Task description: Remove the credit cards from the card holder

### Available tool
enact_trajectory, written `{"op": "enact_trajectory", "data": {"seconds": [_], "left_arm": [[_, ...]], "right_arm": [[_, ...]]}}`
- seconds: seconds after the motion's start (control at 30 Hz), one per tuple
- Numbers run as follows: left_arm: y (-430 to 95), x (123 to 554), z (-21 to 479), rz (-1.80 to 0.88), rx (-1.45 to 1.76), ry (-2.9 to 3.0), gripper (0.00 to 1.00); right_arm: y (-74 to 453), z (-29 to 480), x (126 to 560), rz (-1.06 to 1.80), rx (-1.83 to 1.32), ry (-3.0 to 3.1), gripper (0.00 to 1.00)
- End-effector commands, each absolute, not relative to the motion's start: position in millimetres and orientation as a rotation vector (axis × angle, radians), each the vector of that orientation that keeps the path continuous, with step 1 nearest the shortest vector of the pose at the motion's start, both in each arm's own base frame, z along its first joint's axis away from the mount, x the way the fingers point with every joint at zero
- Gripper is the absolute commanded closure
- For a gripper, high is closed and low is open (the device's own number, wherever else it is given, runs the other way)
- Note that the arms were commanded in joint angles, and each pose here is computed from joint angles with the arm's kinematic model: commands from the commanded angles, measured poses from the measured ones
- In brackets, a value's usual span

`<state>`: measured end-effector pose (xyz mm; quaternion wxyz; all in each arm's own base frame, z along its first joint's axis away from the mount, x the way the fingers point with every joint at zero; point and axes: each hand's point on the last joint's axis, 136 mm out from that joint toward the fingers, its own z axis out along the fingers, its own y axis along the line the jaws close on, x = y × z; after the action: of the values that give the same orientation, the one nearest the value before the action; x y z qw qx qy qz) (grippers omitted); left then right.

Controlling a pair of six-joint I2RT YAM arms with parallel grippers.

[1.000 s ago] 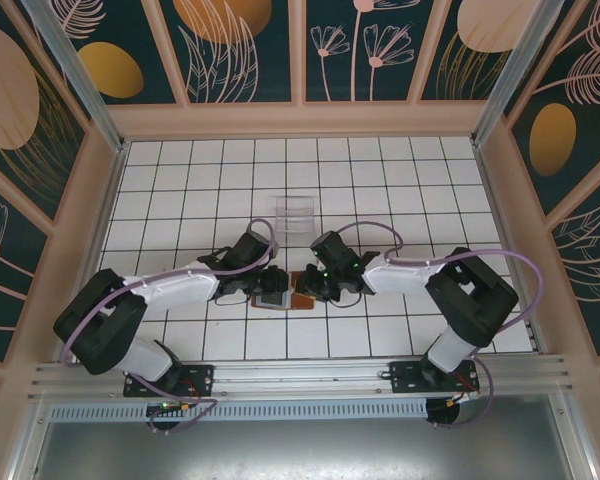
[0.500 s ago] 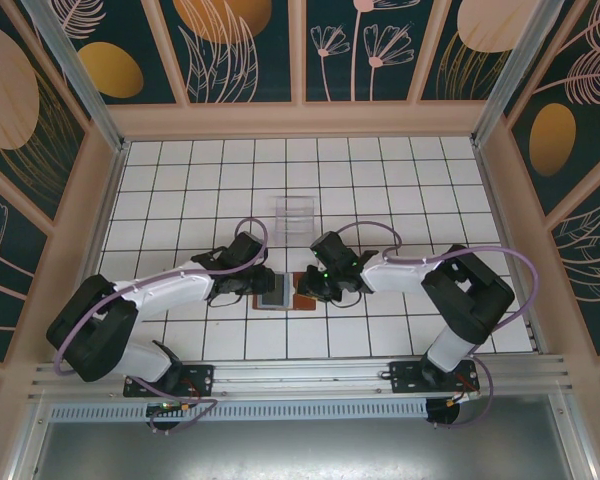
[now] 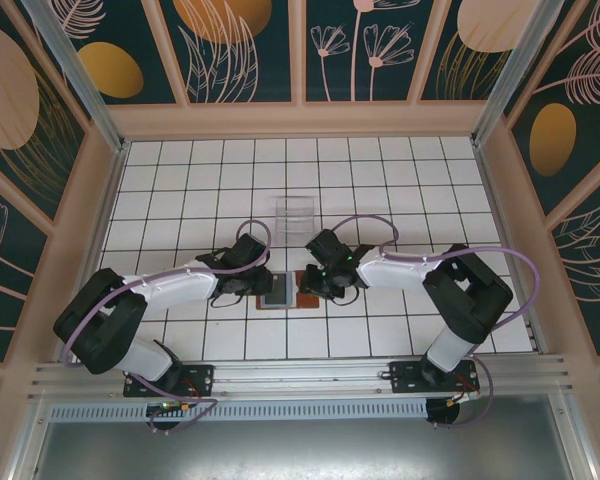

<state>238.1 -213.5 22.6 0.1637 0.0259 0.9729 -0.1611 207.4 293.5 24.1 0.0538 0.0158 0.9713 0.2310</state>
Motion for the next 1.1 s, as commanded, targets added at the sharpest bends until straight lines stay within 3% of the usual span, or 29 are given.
{"op": "enact_trajectory", "data": {"seconds": [0.0, 0.57, 0.8, 1.07], "left_arm": [[-190, 220, -5, -0.317, 0.094, 2.879, 0.73], [-207, 222, 2, -0.440, 0.081, 2.867, 0.73], [-207, 222, 1, -0.448, 0.073, 2.867, 0.73], [-209, 222, 2, -0.458, 0.076, 2.865, 0.73]], "right_arm": [[256, 18, 205, 0.418, 0.048, 2.983, 0.68], [267, 97, 228, 0.377, 0.022, 2.838, 0.52], [301, 134, 232, 0.613, -0.001, 2.776, 0.51], [350, 141, 228, 0.950, 0.003, 2.762, 0.55]]}}
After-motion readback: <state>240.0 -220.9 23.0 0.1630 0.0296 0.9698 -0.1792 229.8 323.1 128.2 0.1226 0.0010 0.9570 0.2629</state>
